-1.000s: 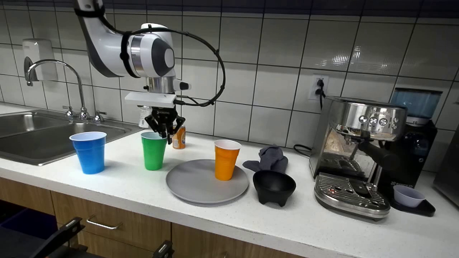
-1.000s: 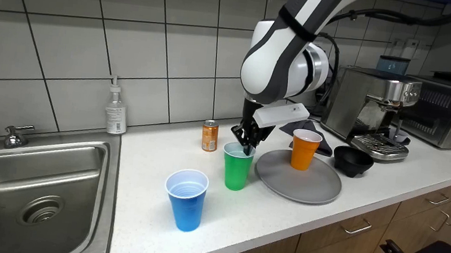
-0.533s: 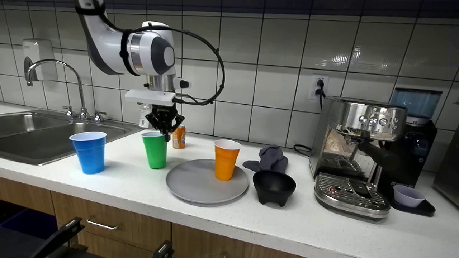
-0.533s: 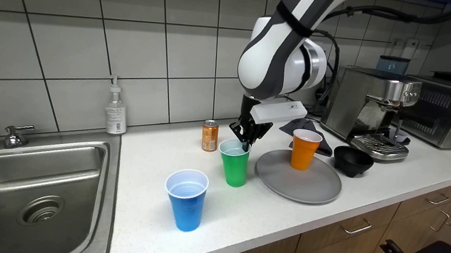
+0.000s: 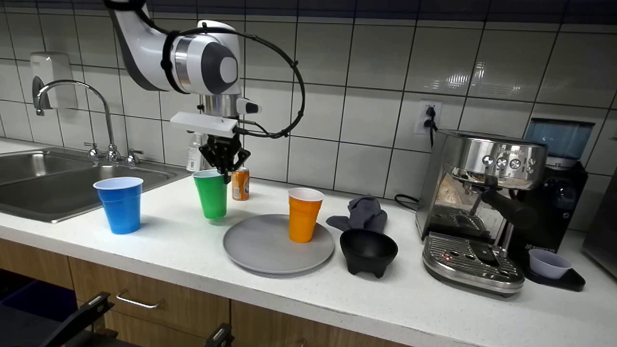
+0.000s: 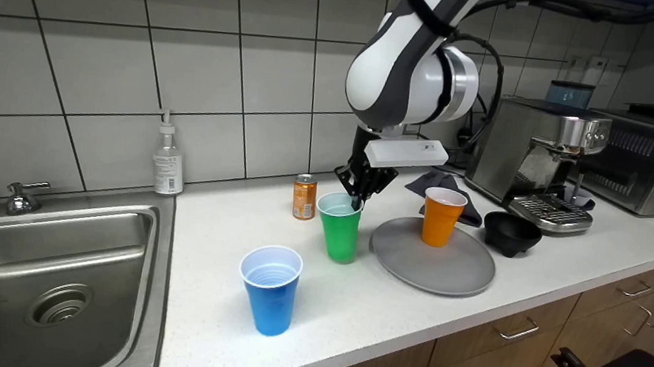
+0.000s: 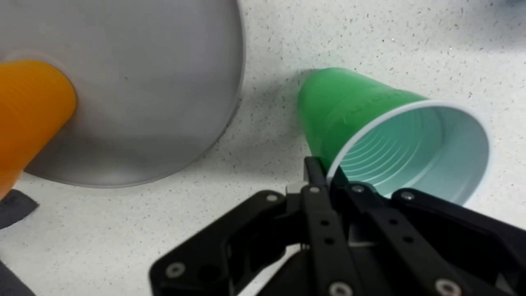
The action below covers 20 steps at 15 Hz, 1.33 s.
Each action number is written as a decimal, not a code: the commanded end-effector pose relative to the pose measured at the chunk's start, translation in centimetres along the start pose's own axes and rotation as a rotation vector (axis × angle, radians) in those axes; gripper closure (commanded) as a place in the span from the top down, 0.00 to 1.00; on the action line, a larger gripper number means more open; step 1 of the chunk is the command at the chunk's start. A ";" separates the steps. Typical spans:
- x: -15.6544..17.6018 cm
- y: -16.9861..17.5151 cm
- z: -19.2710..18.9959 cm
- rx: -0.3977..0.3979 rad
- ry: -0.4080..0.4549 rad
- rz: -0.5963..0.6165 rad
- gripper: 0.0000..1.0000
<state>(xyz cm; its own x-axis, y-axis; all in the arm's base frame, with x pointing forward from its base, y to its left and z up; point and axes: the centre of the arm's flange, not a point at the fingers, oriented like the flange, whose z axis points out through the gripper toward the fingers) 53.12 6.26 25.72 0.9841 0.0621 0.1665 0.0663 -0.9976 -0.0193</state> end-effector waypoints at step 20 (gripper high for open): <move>-4.3 10.1 -4.4 0.059 -0.038 0.054 0.01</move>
<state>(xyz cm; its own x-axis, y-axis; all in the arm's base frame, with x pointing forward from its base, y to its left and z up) 49.86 -2.29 28.14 0.9898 0.0053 0.1425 0.0161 -0.9971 -0.0748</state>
